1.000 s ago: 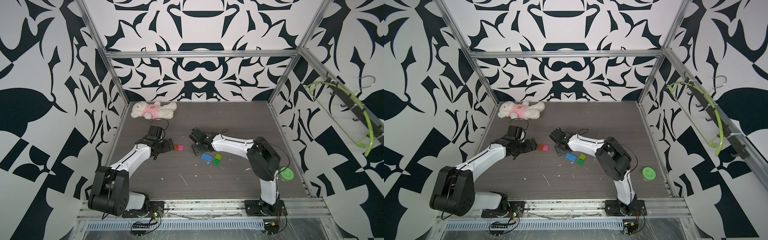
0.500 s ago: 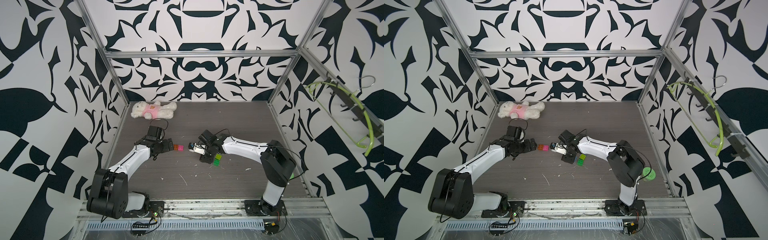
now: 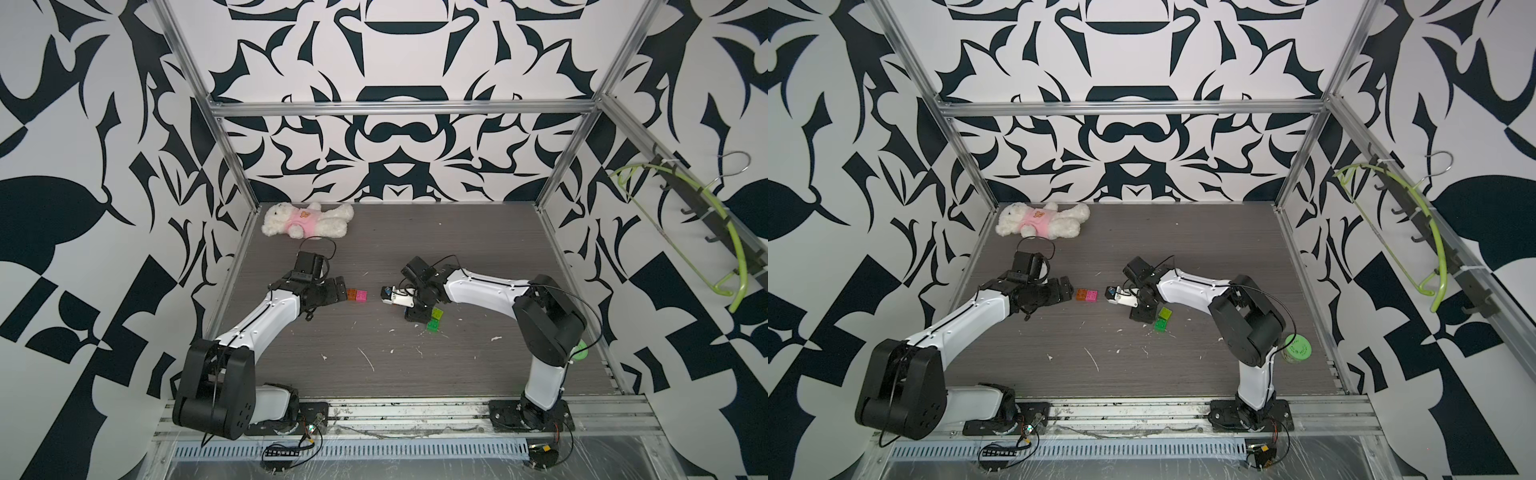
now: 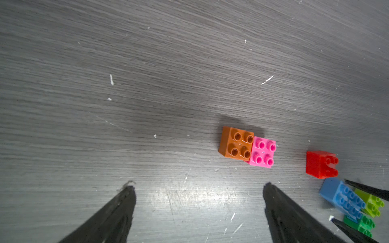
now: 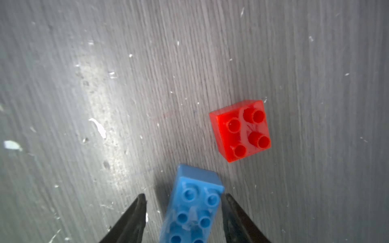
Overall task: Assemble the letter v with lego
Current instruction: Pick up the lego brick from the center of the board.
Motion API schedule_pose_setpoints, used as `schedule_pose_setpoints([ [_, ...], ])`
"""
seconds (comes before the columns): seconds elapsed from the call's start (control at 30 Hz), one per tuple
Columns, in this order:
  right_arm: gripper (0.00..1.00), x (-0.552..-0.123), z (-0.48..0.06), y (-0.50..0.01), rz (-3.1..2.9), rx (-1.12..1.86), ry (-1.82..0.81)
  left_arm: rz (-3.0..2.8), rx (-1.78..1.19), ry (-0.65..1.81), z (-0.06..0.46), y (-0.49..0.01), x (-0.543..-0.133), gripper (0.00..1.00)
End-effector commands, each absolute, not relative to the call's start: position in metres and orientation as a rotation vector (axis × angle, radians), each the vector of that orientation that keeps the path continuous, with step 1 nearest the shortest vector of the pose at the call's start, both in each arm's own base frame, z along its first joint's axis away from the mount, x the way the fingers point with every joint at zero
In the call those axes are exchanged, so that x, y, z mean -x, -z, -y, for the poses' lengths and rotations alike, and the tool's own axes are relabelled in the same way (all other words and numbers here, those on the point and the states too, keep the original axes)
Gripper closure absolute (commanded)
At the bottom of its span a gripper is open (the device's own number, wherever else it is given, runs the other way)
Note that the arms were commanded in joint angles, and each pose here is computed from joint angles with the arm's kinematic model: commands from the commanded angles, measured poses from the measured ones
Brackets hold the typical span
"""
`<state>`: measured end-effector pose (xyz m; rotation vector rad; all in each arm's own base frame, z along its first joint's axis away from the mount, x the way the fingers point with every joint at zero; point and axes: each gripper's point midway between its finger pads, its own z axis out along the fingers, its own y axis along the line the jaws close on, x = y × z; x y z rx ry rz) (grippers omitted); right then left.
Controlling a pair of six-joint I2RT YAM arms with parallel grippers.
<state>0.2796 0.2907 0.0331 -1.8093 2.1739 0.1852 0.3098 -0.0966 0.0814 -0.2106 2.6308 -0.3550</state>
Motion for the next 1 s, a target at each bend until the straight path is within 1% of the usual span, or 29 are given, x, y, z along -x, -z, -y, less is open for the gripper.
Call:
schedule_pose_setpoints([
  [0.0, 0.39, -0.288, -0.292, -0.048, -2.180, 1.780, -0.173, -2.641, 0.199, 0.351, 0.096, -0.079, -0.306, 0.01],
  [0.1, 0.39, -0.287, -0.282, -0.041, -2.248, 1.796, -0.121, -2.645, 0.200, 0.350, 0.097, -0.077, -0.307, 0.01],
  [0.27, 0.46, -0.282, -0.276, -0.032, -2.267, 1.794, -0.161, -2.662, 0.195, 0.338, 0.097, -0.074, -0.309, 0.01],
  [0.37, 0.53, -0.279, -0.274, -0.027, -2.261, 1.825, -0.166, -2.664, 0.191, 0.334, 0.097, -0.074, -0.310, 0.01],
  [0.43, 0.63, -0.280, -0.274, -0.026, -2.247, 1.842, -0.155, -2.664, 0.192, 0.331, 0.096, -0.075, -0.309, 0.01],
  [0.5, 0.73, -0.285, -0.277, -0.031, -2.209, 1.845, -0.144, -2.659, 0.192, 0.337, 0.097, -0.076, -0.310, 0.01],
  [0.7, 0.84, -0.297, -0.301, -0.075, -1.991, 1.904, -0.189, -2.661, 0.191, 0.338, 0.096, -0.075, -0.308, 0.01],
  [0.8, 0.92, -0.295, -0.313, -0.088, -1.858, 1.979, -0.241, -2.661, 0.207, 0.306, 0.091, -0.074, -0.304, 0.01],
  [0.97, 0.95, -0.299, -0.324, -0.093, -1.764, 2.067, -0.267, -2.639, 0.242, 0.310, 0.085, -0.079, -0.301, 0.01],
])
